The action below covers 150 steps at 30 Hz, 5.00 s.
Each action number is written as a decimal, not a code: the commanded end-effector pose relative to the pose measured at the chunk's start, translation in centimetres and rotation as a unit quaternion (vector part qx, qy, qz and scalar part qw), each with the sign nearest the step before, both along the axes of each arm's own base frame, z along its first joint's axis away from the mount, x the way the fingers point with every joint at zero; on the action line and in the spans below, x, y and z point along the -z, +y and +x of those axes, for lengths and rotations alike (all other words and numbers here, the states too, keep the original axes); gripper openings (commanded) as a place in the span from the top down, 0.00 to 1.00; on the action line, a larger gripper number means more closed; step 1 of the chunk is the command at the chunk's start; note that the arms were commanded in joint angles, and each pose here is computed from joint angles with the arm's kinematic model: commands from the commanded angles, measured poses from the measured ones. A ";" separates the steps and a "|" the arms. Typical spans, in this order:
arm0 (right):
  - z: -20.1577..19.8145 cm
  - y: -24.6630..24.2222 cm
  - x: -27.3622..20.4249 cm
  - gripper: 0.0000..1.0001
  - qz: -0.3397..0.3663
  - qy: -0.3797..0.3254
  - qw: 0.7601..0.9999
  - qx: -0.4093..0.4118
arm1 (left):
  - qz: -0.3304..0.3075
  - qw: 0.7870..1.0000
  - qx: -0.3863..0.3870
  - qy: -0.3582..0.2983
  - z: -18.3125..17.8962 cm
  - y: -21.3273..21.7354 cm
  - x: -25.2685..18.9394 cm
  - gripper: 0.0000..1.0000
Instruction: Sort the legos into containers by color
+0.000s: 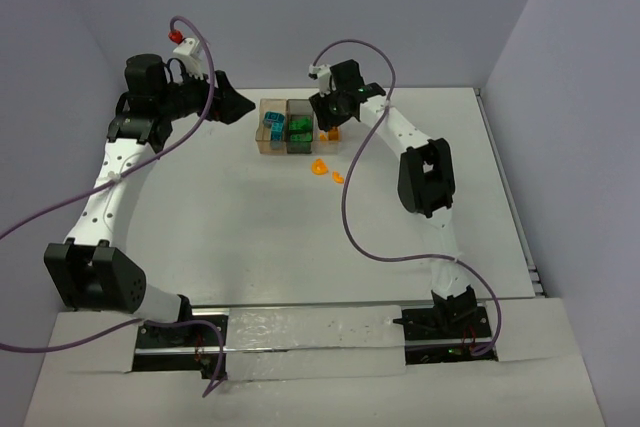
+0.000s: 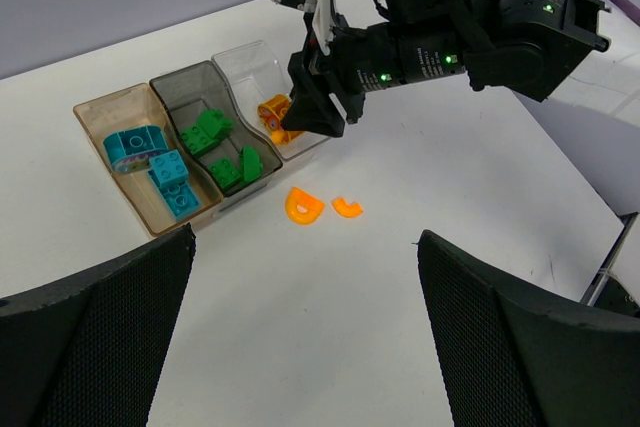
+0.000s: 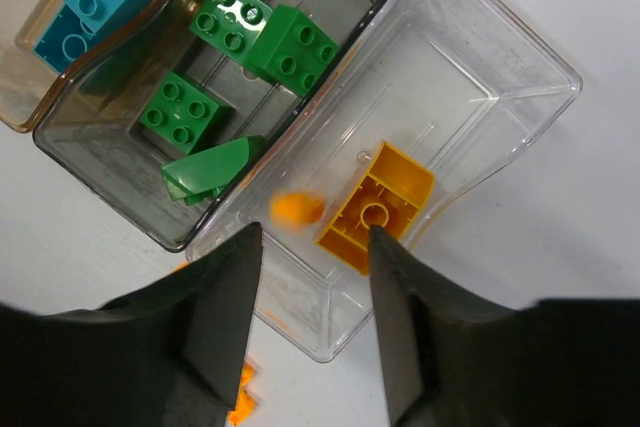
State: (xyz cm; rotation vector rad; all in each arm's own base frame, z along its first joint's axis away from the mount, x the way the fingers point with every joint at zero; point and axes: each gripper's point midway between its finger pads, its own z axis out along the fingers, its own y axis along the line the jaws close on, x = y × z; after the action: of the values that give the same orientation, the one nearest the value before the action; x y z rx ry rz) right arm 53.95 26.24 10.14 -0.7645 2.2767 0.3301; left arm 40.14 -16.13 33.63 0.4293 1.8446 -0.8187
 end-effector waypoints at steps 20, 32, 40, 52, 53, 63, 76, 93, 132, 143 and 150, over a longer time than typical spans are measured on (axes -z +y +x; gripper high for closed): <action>-13.0 -3.1 -6.4 0.06 -0.067 0.032 0.981 -0.182 | 0.001 0.999 -0.007 -0.050 -0.6 0.5 -3.3 0.01; -13.8 -1.9 -0.7 0.27 -0.128 0.096 0.971 -0.175 | -0.003 0.999 -0.005 -0.046 -0.8 0.4 -3.2 0.01; -13.4 -2.2 2.6 0.43 -0.161 0.113 0.968 -0.155 | 0.000 0.999 -0.004 -0.049 -0.8 0.4 -3.4 0.01; -13.1 -2.0 5.1 0.43 -0.168 0.136 0.963 -0.160 | -0.001 0.999 0.001 -0.046 -0.6 0.2 -3.2 0.01; -13.3 -1.9 5.4 0.43 -0.167 0.142 0.962 -0.162 | 0.001 0.999 0.001 -0.045 -0.6 0.3 -3.2 0.01; -12.8 -1.9 6.7 0.42 -0.169 0.147 0.960 -0.166 | -0.001 0.999 0.003 -0.051 -0.9 0.2 -3.8 0.01; -12.4 -1.8 7.3 0.44 -0.165 0.151 0.959 -0.176 | -0.001 0.999 0.003 -0.053 -0.6 0.2 -4.0 0.01; -12.6 -2.8 8.6 0.39 -0.181 0.167 0.954 -0.170 | -0.003 0.998 0.003 -0.057 -0.6 0.2 -4.6 0.01; -6.9 1.8 -7.2 1.00 -0.059 -0.003 0.993 -0.100 | -0.010 0.998 0.003 -0.064 -0.8 0.1 -5.1 0.01; -1.3 0.8 -5.2 1.00 -0.041 -0.038 0.998 -0.034 | -0.006 0.998 0.001 -0.065 -1.0 0.2 -4.8 0.01; 0.4 1.2 -3.7 0.89 -0.037 -0.045 0.998 -0.033 | -0.004 0.998 0.000 -0.061 -0.7 0.2 -4.6 0.01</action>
State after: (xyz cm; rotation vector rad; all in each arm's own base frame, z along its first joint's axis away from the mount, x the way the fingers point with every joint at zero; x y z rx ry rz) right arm 52.06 26.35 12.01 -0.9196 2.2847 0.2321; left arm 39.85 -15.99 35.94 0.4431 1.7951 -0.7960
